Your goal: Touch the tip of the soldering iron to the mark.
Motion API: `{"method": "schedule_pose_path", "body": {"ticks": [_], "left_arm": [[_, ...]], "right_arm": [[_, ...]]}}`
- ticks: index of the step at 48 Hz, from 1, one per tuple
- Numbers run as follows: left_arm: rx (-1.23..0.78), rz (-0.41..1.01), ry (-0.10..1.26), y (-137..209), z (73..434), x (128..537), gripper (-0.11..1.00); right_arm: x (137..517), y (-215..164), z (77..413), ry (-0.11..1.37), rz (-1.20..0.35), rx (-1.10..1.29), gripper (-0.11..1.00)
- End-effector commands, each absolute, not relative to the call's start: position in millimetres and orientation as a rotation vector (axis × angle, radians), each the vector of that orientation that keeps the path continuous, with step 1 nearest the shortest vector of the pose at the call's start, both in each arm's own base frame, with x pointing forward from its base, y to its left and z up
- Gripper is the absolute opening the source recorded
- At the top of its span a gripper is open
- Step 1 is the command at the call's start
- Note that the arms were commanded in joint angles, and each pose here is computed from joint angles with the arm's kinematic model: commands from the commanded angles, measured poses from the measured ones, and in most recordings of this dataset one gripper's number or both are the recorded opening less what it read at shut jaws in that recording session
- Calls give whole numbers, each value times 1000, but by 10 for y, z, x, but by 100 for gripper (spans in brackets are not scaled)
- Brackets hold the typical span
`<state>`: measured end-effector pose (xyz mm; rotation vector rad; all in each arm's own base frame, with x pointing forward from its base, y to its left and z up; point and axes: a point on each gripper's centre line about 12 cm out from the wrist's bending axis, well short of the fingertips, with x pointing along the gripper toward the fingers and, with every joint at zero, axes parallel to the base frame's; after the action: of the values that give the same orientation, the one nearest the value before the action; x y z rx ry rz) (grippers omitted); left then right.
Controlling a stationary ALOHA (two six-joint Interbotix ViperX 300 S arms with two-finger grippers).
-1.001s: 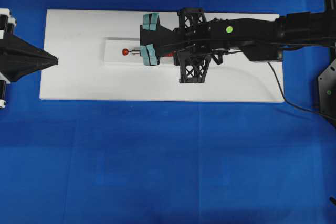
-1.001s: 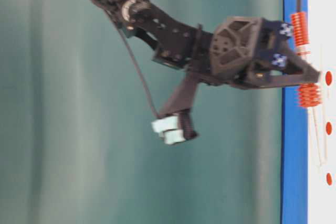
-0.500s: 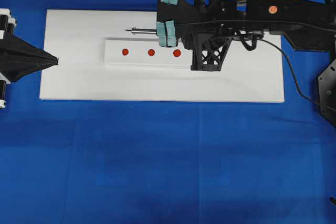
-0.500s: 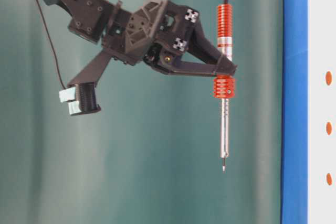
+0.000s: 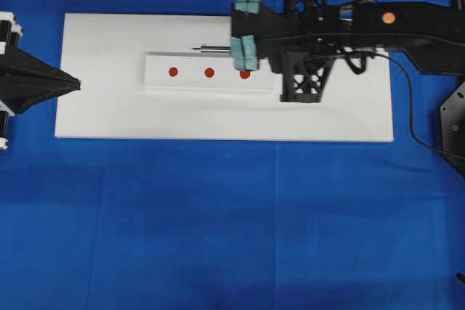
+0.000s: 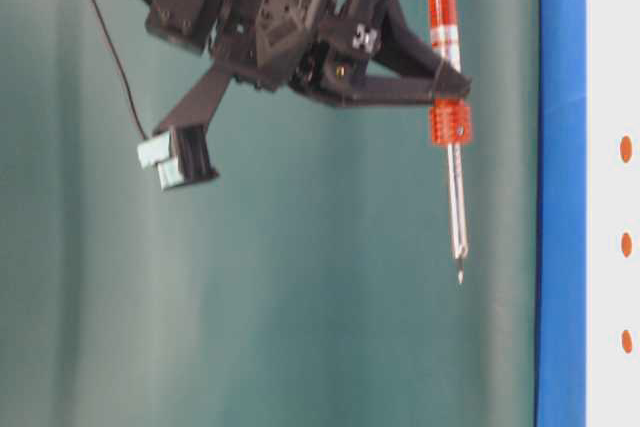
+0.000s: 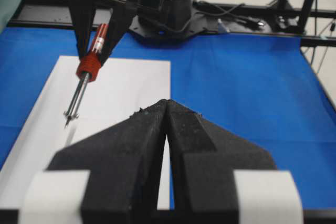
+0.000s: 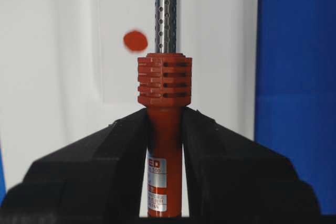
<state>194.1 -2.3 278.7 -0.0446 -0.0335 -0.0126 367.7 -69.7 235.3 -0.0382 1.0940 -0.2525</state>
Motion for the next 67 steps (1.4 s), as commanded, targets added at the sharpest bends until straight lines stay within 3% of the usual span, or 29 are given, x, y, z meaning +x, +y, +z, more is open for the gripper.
{"method": "schedule_pose_path", "body": {"ticks": [1, 30, 67], "left_arm": [[-42, -14, -46, -24, 2829, 1955, 0], [-42, -15, -43, -27, 2828, 1950, 0], [-42, -15, -44, -27, 2830, 1950, 0]], "right_arm": [[3590, -677, 2500, 1054, -255, -35, 6], [3465, -621, 2392, 1082, -244, -29, 6], [3718, -644, 1582, 1187, -209, -33, 6]]}}
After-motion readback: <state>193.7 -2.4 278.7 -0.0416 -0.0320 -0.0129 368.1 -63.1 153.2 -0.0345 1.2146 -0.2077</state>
